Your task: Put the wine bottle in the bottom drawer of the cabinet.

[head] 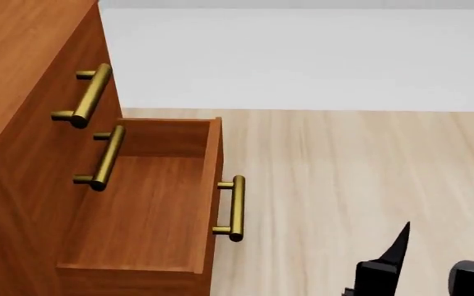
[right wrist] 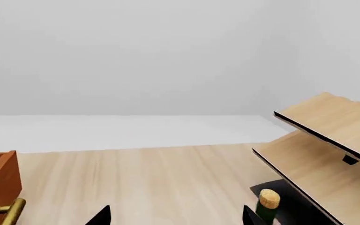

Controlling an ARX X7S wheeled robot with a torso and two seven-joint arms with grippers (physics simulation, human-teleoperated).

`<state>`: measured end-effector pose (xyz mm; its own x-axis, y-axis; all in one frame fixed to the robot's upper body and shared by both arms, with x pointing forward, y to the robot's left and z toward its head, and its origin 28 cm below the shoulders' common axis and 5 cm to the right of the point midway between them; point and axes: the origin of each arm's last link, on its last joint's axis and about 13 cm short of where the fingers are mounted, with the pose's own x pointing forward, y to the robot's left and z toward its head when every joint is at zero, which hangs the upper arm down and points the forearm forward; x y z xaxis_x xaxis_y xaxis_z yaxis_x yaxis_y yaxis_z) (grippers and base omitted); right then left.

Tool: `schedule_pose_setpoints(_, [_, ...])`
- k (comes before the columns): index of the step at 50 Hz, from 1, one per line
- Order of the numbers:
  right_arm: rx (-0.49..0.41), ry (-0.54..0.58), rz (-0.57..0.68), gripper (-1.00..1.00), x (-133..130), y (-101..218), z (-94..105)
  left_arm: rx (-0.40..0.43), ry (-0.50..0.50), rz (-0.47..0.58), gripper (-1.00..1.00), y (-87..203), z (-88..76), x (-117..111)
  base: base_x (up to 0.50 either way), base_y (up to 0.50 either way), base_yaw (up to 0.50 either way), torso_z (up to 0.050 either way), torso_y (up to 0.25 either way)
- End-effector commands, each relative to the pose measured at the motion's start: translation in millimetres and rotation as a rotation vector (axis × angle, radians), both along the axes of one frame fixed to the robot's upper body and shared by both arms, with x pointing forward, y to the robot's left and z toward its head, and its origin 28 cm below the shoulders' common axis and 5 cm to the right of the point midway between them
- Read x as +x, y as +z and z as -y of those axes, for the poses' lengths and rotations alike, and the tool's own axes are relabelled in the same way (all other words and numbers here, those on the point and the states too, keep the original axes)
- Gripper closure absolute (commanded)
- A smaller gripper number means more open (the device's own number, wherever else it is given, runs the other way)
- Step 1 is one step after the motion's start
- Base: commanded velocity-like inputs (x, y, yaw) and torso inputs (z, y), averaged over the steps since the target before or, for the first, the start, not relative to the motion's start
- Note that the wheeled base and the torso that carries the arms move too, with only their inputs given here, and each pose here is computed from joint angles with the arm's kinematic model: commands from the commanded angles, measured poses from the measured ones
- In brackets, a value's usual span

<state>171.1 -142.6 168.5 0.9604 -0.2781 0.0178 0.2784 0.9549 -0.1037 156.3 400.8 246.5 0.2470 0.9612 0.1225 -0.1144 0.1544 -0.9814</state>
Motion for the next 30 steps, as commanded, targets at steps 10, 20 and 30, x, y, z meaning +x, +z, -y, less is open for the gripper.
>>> schedule_pose_setpoints(10, [0.038,-0.169,-0.063,-1.0,-15.8,-4.9,20.3,0.002,-0.001,-0.006,-1.0,0.5,0.7,-0.2,0.0,0.0,0.0,0.0,0.0])
schedule_pose_setpoints(20, [0.063,-0.224,-0.092,-1.0,-9.6,-12.8,36.7,0.008,-0.003,-0.015,-1.0,0.0,1.0,0.4,0.0,0.0,0.0,0.0,0.0])
schedule_pose_setpoints(30, [0.083,-0.253,-0.116,-1.0,-0.4,-12.6,48.2,0.01,0.0,-0.02,-1.0,-0.1,0.7,1.0,0.0,0.0,0.0,0.0,0.0])
